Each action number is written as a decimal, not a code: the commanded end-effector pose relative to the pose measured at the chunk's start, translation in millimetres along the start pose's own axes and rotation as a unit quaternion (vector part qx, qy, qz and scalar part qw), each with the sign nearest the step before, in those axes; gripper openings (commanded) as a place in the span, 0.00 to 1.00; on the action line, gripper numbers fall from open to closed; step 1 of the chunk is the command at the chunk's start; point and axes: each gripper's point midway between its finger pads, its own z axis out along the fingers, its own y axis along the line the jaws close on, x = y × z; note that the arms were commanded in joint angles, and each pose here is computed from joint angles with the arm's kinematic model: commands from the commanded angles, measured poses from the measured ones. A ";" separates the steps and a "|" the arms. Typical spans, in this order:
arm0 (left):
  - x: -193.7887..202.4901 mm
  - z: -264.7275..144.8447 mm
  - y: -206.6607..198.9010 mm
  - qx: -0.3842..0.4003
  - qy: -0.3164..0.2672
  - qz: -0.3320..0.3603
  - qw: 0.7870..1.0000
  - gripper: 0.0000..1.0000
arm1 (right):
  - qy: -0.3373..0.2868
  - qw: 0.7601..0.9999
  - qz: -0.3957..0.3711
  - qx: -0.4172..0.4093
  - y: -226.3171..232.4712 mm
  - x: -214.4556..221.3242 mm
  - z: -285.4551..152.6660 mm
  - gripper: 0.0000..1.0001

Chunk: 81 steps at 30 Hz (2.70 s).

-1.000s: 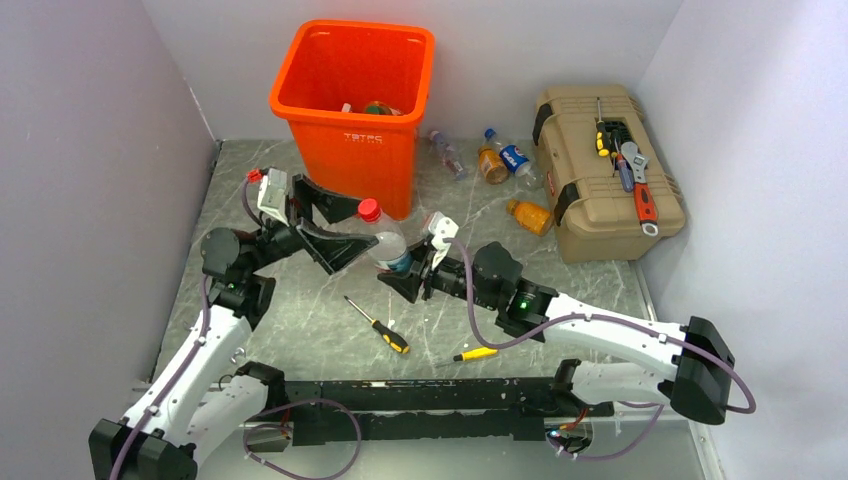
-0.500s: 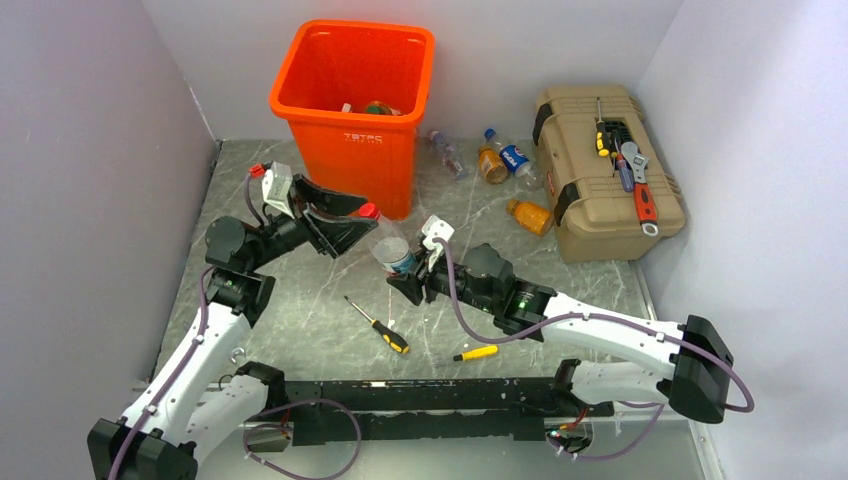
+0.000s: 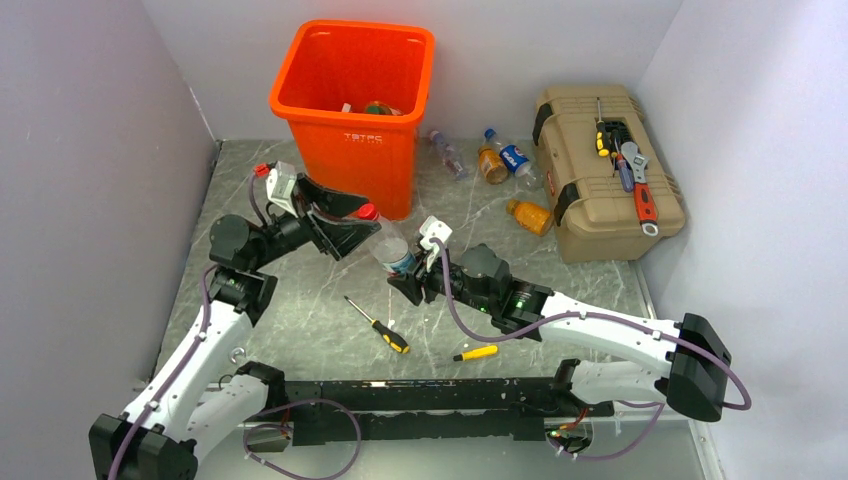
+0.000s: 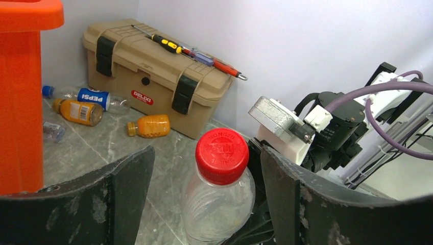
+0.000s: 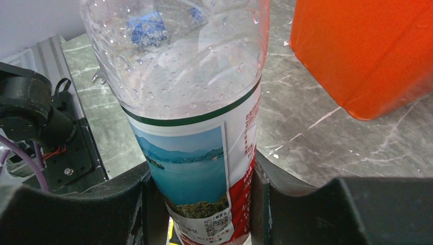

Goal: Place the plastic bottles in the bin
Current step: Place the plastic bottle in the trash bin.

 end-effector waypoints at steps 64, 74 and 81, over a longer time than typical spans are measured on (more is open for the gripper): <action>-312.8 33.8 -2.5 -0.215 -0.284 0.307 0.883 0.00 | -0.068 0.997 0.037 -0.023 10.6 -33.9 -114.5 1.00; -259.3 105.5 181.2 -0.294 -0.132 0.264 0.909 0.00 | -0.105 0.970 0.144 0.167 -55.7 0.1 -127.1 1.00; -180.9 143.5 217.4 -0.198 -0.051 0.179 0.962 0.00 | -0.112 0.961 0.161 0.194 -66.0 18.0 -130.5 1.00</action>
